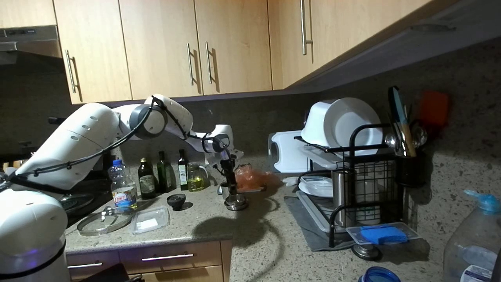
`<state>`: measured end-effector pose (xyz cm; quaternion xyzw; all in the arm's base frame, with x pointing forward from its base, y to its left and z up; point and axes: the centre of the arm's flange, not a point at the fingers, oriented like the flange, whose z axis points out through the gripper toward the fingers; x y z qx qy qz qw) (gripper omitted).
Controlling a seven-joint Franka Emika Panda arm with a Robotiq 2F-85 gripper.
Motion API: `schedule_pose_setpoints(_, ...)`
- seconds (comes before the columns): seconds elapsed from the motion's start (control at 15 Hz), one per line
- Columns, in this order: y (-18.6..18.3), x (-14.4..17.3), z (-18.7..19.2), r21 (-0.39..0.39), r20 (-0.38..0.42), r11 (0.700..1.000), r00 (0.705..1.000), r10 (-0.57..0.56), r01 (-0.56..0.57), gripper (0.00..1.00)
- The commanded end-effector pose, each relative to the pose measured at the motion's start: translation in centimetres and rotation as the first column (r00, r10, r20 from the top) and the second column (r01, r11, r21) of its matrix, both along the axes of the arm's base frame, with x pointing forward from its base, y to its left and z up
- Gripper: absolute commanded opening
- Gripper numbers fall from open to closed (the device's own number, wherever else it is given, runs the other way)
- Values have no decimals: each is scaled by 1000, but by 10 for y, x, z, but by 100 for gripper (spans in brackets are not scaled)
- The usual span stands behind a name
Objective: Put the tin cup into the tin bowls
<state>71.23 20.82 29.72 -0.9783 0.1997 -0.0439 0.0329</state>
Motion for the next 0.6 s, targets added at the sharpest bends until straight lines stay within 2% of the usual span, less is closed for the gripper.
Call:
schedule_pose_setpoints(0.0,6,17,2,-10,-24,1000,1000,-9,9,98)
schedule_pose_setpoints(0.07,6,18,2,-11,-24,1000,1000,-8,8,74)
schedule_pose_setpoints(0.2,6,21,3,-13,-24,1000,1000,-7,7,70)
schedule_pose_setpoints(0.47,6,25,5,-11,-19,1000,1000,-8,8,38)
schedule_pose_setpoints(0.53,6,26,6,-10,-18,1000,1000,-9,9,38)
